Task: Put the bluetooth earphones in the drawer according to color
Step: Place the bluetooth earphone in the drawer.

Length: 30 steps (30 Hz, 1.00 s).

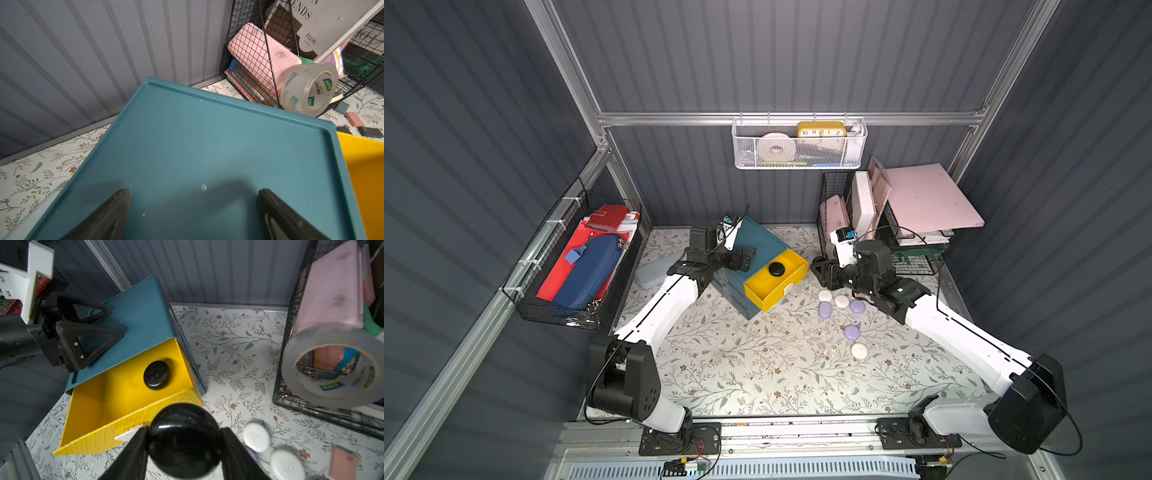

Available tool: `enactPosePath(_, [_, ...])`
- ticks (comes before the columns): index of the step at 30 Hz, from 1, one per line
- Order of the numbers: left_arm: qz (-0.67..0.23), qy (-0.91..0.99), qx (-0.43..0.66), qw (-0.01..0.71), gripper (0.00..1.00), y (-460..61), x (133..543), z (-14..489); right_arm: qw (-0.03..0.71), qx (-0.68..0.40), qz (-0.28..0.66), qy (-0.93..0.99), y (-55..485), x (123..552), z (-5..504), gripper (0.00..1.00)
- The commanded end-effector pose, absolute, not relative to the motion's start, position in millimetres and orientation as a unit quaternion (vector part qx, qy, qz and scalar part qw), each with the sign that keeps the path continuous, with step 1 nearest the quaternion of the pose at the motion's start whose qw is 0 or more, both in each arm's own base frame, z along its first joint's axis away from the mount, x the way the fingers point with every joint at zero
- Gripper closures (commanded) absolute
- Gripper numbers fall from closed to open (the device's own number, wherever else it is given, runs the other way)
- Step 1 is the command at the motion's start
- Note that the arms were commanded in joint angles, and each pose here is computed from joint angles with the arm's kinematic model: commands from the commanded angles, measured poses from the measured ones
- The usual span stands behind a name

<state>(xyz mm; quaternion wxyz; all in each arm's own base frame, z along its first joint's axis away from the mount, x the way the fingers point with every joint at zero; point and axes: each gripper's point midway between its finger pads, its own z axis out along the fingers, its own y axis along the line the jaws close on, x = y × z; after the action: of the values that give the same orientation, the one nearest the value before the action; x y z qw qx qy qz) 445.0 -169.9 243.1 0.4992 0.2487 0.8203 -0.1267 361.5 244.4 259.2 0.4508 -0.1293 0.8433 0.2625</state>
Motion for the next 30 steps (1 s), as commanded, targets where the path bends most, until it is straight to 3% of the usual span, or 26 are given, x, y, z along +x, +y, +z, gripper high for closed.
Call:
enactPosePath(1, [-0.134, 0.86, 0.251, 0.423, 0.01, -170.5, 430.6, 196.1, 0.471, -0.153, 0.293, 0.818, 266.4, 367.3, 285.7, 1.0])
enactPosePath(21, [-0.13, 0.859, 0.251, 0.426, 0.01, -169.3, 430.2, 197.8, 0.409, -0.215, 0.333, 0.822, 329.0, 378.8, 265.0, 1.0])
enactPosePath(25, [-0.133, 0.861, 0.25, 0.422, 0.01, -170.4, 430.6, 195.4, 0.403, -0.217, 0.334, 0.824, 330.8, 378.7, 261.2, 0.88])
enactPosePath(30, [-0.133, 0.861, 0.25, 0.423, 0.01, -170.1, 430.3, 196.5, 0.394, -0.219, 0.335, 0.828, 332.0, 376.5, 257.4, 0.62])
